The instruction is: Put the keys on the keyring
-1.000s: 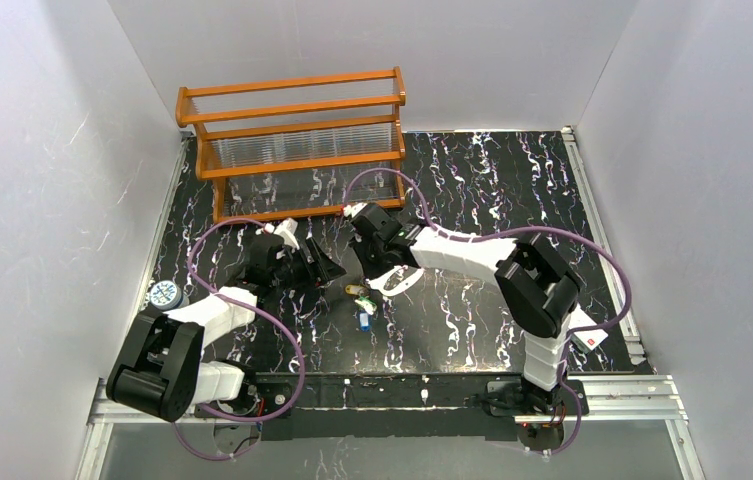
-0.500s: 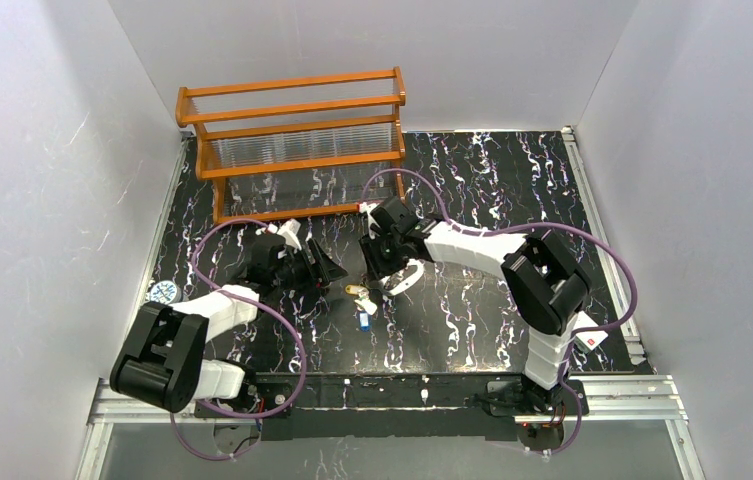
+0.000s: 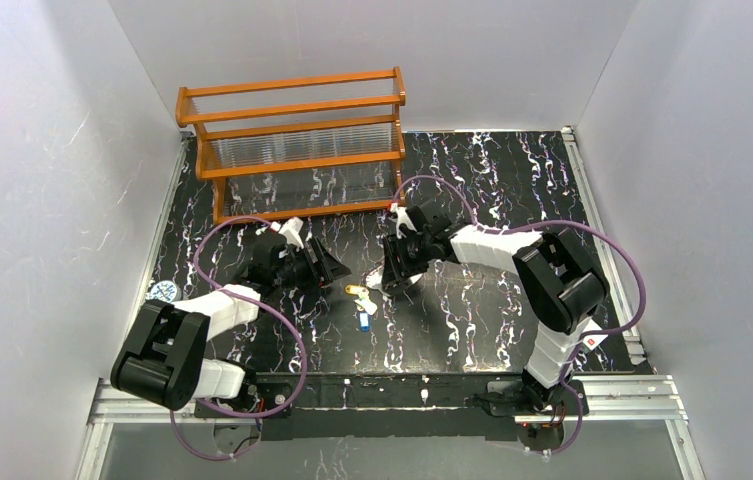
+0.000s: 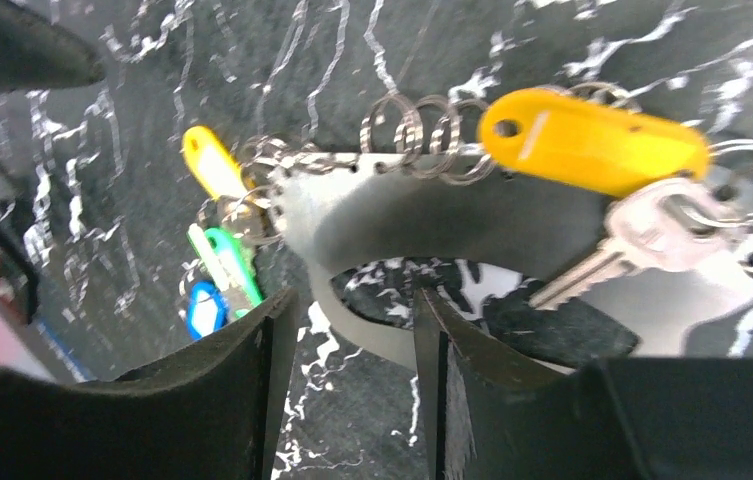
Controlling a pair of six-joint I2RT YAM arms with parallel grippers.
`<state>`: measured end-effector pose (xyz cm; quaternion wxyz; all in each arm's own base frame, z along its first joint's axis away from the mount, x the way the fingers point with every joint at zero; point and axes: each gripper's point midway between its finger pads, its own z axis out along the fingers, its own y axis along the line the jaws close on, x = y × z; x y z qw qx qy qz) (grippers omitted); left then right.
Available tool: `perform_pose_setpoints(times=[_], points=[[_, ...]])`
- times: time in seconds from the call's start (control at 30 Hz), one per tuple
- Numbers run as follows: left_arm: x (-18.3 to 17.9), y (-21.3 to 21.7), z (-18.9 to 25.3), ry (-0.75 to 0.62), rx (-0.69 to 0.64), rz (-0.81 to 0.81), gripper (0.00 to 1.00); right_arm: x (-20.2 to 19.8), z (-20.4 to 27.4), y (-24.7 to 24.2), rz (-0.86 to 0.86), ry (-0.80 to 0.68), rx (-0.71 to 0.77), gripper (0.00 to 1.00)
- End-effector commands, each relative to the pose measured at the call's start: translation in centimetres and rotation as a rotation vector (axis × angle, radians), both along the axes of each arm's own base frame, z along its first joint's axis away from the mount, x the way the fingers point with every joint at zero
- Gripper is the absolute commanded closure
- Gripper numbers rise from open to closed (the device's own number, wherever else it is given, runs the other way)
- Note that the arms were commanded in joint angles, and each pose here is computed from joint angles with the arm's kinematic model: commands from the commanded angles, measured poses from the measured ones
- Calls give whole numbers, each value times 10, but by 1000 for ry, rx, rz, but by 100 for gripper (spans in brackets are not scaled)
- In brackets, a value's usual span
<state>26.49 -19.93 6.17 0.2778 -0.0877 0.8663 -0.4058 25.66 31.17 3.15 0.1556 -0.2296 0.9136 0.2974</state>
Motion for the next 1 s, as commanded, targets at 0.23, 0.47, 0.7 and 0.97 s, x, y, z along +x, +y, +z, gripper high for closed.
perform_pose_setpoints(times=[0.23, 0.47, 0.7, 0.97], points=[[-1, -8, 12, -63, -7, -71, 35, -109, -2, -18, 124, 351, 173, 46], [-11, -29, 13, -122, 49, -207, 35, -97, 27, -7, 154, 271, 239, 45], [-30, -50, 2, -196, 242, -364, 38, -65, 45, -14, 51, 238, 298, 45], [-43, -61, 0, -340, 345, -512, 40, -45, 32, -78, -228, 282, 297, 46]])
